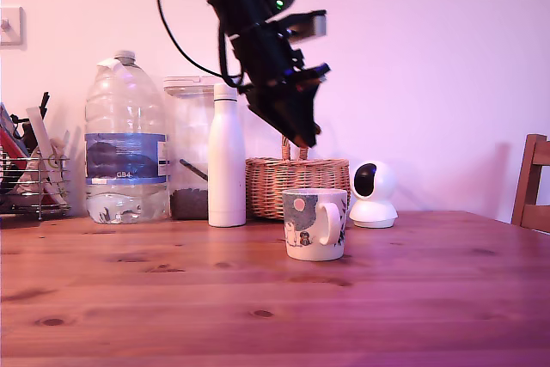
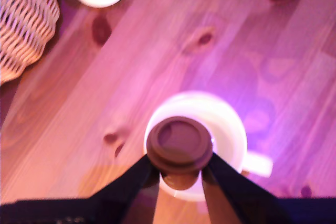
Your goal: Pick up the coffee capsules from the table one by one and drop them inside the nearest coffee cup
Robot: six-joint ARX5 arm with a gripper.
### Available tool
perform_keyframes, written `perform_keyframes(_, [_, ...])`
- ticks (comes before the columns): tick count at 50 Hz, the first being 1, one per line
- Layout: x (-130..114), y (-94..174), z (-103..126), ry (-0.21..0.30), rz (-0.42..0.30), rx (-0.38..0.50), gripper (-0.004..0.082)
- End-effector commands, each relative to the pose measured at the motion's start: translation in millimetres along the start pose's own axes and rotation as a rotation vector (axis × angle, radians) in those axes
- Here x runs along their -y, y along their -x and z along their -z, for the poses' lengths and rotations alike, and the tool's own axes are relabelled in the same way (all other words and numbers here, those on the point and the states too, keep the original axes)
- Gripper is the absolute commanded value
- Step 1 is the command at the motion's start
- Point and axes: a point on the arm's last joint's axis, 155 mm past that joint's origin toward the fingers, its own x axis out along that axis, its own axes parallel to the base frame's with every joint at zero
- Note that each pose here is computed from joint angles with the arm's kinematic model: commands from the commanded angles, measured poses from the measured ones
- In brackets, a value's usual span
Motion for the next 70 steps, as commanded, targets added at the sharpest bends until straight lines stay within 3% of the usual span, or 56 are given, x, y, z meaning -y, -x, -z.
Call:
perform_keyframes(1, [7,-25,15,0.004,0.023,-0.051,0.0181])
perform_keyframes(12, [11,-39,29,0.009,0.042,-0.099,0.0181])
perform_keyframes(31, [15,-40,39,0.016,0.057,-0.139,0.0181])
perform_keyframes(54, [16,-40,39,0.013,0.058,-0.138,0.0186])
perform_keyframes(58, [16,-40,37,0.013,0.057,-0.131,0.0288])
perform_keyframes(64, [16,-40,36,0.016,0.058,-0.125,0.0596])
perform_keyframes(70, [15,-41,32,0.014,0.054,-0.111,0.0624])
